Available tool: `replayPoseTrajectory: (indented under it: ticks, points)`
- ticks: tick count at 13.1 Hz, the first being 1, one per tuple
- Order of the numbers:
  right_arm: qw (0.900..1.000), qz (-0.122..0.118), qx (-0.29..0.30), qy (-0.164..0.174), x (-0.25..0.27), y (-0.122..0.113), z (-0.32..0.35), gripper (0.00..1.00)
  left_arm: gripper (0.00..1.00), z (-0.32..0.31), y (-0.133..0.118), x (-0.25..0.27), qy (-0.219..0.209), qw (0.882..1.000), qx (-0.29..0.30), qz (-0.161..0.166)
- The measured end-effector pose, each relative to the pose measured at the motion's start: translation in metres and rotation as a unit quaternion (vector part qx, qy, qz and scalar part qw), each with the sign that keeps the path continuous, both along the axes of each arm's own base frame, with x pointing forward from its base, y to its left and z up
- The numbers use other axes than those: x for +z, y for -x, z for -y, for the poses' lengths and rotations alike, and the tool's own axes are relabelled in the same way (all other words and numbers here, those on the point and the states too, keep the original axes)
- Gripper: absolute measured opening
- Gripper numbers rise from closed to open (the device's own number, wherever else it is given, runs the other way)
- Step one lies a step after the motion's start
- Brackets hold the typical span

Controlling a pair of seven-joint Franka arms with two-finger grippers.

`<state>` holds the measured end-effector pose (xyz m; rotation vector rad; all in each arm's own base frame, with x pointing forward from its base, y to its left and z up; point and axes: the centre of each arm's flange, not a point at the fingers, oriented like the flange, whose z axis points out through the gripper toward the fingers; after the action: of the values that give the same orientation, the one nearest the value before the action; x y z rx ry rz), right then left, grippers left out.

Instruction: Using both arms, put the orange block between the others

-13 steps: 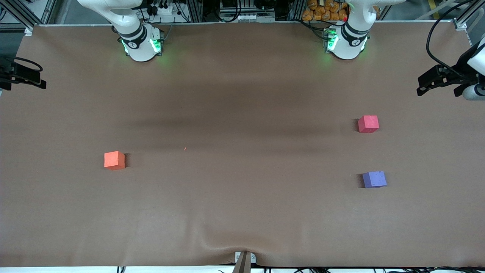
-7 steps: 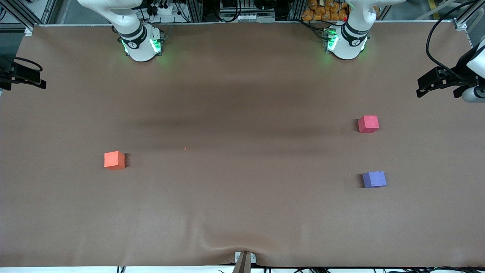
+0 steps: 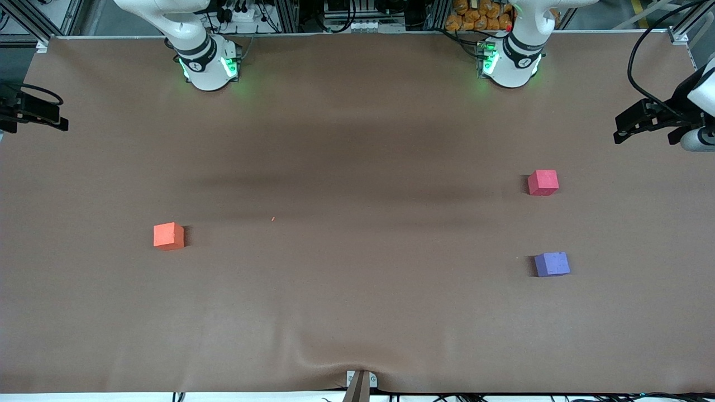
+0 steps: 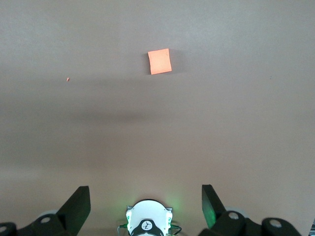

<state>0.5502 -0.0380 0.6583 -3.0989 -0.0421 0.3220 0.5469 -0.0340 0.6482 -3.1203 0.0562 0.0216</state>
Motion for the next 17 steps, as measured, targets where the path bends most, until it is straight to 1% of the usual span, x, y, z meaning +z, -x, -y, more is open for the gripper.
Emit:
replayPoseTrajectory:
  ticks: [4, 6, 8, 10, 11, 12, 14, 15, 17]
  points:
    - [1.0, -0.002, 0.0, 0.0, -0.004, -0.001, 0.0, 1.0, 1.0, 0.0, 0.0, -0.001, 0.0, 1.0, 0.0, -0.001]
    - [1.0, 0.0, 0.0, 0.0, -0.028, -0.014, 0.001, 1.0, 1.0, 0.001, 0.0, -0.002, 0.0, 1.0, -0.001, -0.002]
    - [1.0, 0.0, -0.001, 0.002, -0.079, -0.039, 0.002, 1.0, 1.0, 0.003, 0.0, -0.002, 0.0, 1.0, -0.002, -0.002]
    - [1.0, -0.007, 0.0, 0.005, -0.149, -0.067, 0.003, 1.0, 1.0, 0.004, 0.0, -0.003, 0.0, 1.0, -0.004, -0.003]
    - [1.0, -0.007, 0.005, 0.006, -0.182, -0.079, 0.004, 1.0, 1.0, 0.005, 0.0, -0.004, 0.0, 1.0, -0.005, -0.004]
    - [1.0, -0.003, 0.016, 0.006, -0.213, -0.089, 0.005, 1.0, 1.0, 0.006, 0.0, -0.004, 0.0, 1.0, -0.006, -0.005]
    - [0.999, 0.004, 0.041, 0.003, -0.27, -0.101, 0.013, 1.0, 1.0, 0.007, 0.0, -0.005, 0.0, 1.0, -0.006, -0.005]
    - [0.999, 0.002, 0.05, 0.0, -0.295, -0.105, 0.018, 1.0, 1.0, 0.007, 0.0, -0.005, 0.0, 1.0, -0.006, -0.006]
    - [0.998, 0.001, 0.055, -0.015, -0.333, -0.11, 0.025, 1.0, 1.0, 0.007, 0.0, -0.006, 0.0, 1.0, -0.006, -0.006]
